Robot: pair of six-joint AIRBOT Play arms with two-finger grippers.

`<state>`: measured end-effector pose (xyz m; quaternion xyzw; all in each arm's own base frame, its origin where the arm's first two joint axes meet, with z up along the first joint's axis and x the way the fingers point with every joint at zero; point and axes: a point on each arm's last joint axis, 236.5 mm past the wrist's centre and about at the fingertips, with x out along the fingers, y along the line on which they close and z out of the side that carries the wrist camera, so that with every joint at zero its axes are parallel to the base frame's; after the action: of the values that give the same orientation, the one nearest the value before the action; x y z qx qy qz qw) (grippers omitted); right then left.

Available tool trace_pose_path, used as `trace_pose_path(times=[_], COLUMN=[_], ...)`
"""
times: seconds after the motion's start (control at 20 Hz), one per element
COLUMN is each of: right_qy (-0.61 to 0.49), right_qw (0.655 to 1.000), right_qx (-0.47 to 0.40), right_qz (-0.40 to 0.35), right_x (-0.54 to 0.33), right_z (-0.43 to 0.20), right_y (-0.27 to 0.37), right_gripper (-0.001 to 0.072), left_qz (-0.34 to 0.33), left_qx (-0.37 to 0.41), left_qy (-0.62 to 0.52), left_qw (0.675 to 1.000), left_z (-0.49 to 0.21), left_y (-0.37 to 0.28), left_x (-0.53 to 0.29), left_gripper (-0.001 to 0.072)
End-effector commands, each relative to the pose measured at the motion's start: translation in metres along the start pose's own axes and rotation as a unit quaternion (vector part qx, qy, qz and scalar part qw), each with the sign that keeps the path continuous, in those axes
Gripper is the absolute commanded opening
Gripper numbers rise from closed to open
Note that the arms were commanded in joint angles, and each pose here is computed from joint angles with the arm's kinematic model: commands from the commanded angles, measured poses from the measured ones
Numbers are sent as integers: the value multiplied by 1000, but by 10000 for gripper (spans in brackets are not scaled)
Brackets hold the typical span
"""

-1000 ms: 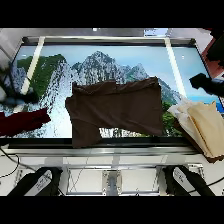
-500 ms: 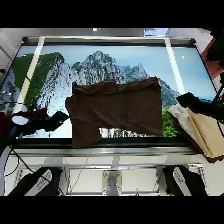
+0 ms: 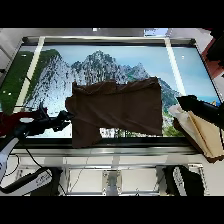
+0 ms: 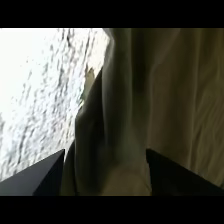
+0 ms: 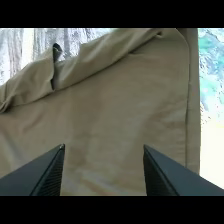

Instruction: Fold the shirts.

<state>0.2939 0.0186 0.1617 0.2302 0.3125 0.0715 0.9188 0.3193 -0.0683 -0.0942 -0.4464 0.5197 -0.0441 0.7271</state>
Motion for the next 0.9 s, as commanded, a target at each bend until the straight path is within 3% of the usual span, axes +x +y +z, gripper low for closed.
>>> trace_pose_path(times=[0.0, 0.1, 0.15, 0.25, 0.55, 0.85], right_qy=[-3, 26, 47, 111, 268, 202], right_qw=[1000, 999, 997, 987, 917, 858], right_qx=[10, 42, 59, 112, 296, 471], right_qz=[13, 16, 19, 20, -30, -37], right_x=[-10, -10, -9, -2, 32, 76], right_z=[-4, -18, -29, -67, -207, -250], right_y=[12, 14, 15, 10, -28, -53], right_gripper=[542, 542, 542, 543, 542, 541], left_qz=[9, 8, 4, -6, -57, -64], left_qx=[-5, -7, -5, 2, 20, 19], left_qy=[-21, -27, -26, -26, -25, -19], left_qw=[1000, 1000, 1000, 1000, 998, 998], left_z=[10, 13, 13, 13, 8, 5], left_y=[7, 6, 4, -2, -32, -35], left_x=[3, 3, 3, 3, 7, 7], left_gripper=[463, 460, 425, 6, 10, 10])
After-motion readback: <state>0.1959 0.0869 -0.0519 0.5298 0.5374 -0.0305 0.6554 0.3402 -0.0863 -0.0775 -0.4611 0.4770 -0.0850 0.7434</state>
